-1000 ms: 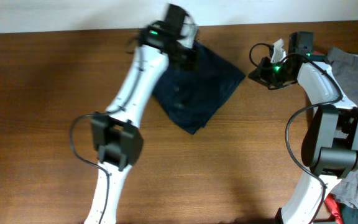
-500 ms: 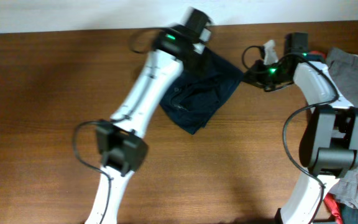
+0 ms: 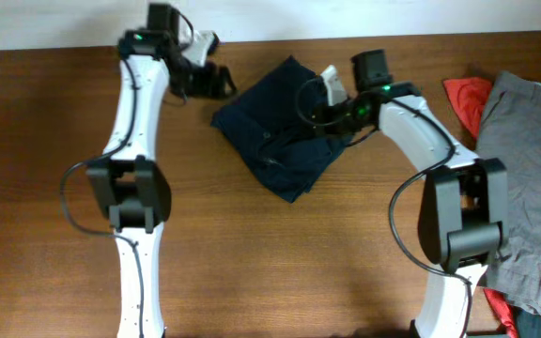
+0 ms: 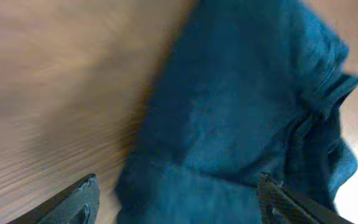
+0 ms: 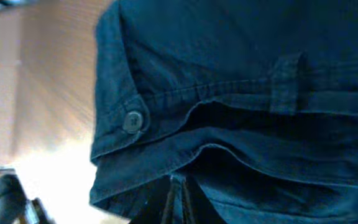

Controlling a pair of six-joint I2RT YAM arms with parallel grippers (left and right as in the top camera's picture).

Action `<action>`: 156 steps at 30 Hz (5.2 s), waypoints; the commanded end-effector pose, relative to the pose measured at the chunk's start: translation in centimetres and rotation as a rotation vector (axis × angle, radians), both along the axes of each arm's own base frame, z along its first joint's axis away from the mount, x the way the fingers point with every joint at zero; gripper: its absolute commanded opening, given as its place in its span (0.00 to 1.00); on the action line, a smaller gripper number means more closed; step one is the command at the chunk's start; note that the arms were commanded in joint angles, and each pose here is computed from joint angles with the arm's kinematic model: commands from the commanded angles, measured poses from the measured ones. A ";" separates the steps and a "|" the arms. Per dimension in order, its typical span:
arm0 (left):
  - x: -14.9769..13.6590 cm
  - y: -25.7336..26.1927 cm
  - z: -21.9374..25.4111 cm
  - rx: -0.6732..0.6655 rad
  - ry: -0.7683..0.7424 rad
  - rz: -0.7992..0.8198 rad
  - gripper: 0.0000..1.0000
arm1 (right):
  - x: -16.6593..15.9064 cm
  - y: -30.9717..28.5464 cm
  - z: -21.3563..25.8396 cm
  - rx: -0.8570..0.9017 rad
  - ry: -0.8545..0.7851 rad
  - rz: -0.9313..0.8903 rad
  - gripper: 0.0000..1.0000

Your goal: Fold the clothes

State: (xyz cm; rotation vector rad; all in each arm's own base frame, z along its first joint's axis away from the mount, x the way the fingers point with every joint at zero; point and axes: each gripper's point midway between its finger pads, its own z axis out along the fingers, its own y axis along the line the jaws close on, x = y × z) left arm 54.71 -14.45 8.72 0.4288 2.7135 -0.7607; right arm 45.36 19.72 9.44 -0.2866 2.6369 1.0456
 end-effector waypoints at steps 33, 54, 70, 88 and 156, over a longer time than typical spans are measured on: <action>-9.7 7.2 10.3 0.319 0.104 0.049 0.85 | -6.8 -5.0 5.2 -0.499 -0.011 -0.074 0.06; -17.4 -2.8 5.1 -0.006 0.048 -0.019 0.01 | -8.0 -4.5 10.5 -0.379 -0.059 -0.177 0.06; -22.9 -5.4 -6.4 0.273 0.280 -0.198 0.01 | -2.8 1.8 -1.8 -0.167 0.112 -0.056 0.04; -22.3 -4.7 -6.7 0.317 0.270 -0.154 0.00 | -2.1 -12.3 -7.0 -0.571 0.238 -0.307 0.04; -14.8 23.0 -1.9 0.513 0.421 0.367 0.01 | -10.0 -10.2 6.7 -0.386 0.192 -0.147 0.40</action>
